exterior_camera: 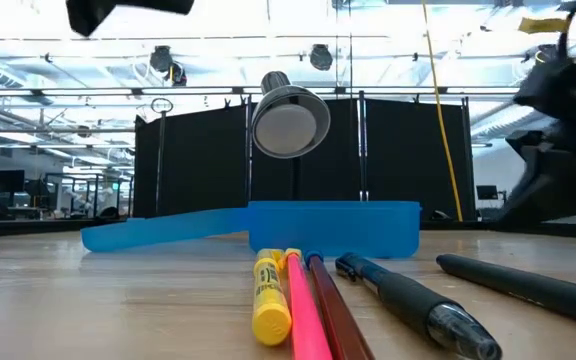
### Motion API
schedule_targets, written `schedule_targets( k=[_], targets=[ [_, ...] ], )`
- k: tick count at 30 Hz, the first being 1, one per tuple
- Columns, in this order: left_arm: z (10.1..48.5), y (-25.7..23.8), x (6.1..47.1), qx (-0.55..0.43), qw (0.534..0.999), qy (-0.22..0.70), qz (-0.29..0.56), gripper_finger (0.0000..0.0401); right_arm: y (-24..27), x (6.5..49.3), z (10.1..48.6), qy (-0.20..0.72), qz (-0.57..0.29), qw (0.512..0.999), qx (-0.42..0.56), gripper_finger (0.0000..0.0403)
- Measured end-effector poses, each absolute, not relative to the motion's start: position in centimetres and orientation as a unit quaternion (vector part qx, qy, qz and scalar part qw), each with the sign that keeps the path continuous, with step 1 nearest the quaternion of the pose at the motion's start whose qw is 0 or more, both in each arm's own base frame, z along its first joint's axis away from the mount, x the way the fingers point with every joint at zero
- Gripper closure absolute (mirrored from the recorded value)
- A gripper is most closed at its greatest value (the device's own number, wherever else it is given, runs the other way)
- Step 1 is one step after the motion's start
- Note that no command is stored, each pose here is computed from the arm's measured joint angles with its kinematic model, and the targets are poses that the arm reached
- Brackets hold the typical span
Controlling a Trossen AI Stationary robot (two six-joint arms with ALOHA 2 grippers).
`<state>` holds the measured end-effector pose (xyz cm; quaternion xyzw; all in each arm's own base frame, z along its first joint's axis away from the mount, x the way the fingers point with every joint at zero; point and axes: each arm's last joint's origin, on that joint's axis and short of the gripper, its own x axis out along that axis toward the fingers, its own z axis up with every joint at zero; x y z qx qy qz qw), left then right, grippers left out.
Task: Pick & place school supplies into a supply box
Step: Put the yellow pen into the blue supply box
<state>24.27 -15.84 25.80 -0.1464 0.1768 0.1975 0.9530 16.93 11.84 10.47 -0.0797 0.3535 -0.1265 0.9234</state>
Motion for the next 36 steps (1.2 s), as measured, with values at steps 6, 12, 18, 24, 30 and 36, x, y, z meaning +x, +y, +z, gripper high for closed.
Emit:
schedule_targets(
  k=[6, 12, 18, 24, 30, 36],
  targets=[
    [28.1, -18.1, 27.0, -0.140, 0.935, 0.229, 0.231, 0.0369, 11.3, 15.4, 10.2, 0.266, -0.054, 0.959, -0.083, 0.0403],
    [27.5, -19.8, 28.9, -0.084, 0.938, 0.249, 0.225, 0.0368, 10.8, 12.6, 13.1, 0.066, 0.133, 0.989, -0.028, 0.0403],
    [26.5, -19.5, 29.0, -0.104, 0.932, 0.244, 0.247, 0.0368, 9.7, 12.2, 14.2, 0.052, 0.100, 0.992, -0.062, 0.0403],
    [26.2, -19.3, 29.0, -0.124, 0.928, 0.254, 0.244, 0.0368, 8.3, 12.4, 14.9, 0.051, 0.128, 0.989, -0.052, 0.0403],
    [26.3, -19.2, 29.4, -0.129, 0.929, 0.252, 0.241, 0.0368, 5.9, 13.0, 15.3, 0.056, 0.110, 0.992, -0.028, 0.0403],
    [25.5, -19.4, 29.7, -0.182, 0.915, 0.276, 0.229, 0.0368, 5.0, 12.9, 16.1, 0.025, 0.120, 0.992, -0.034, 0.0403]
  ],
)
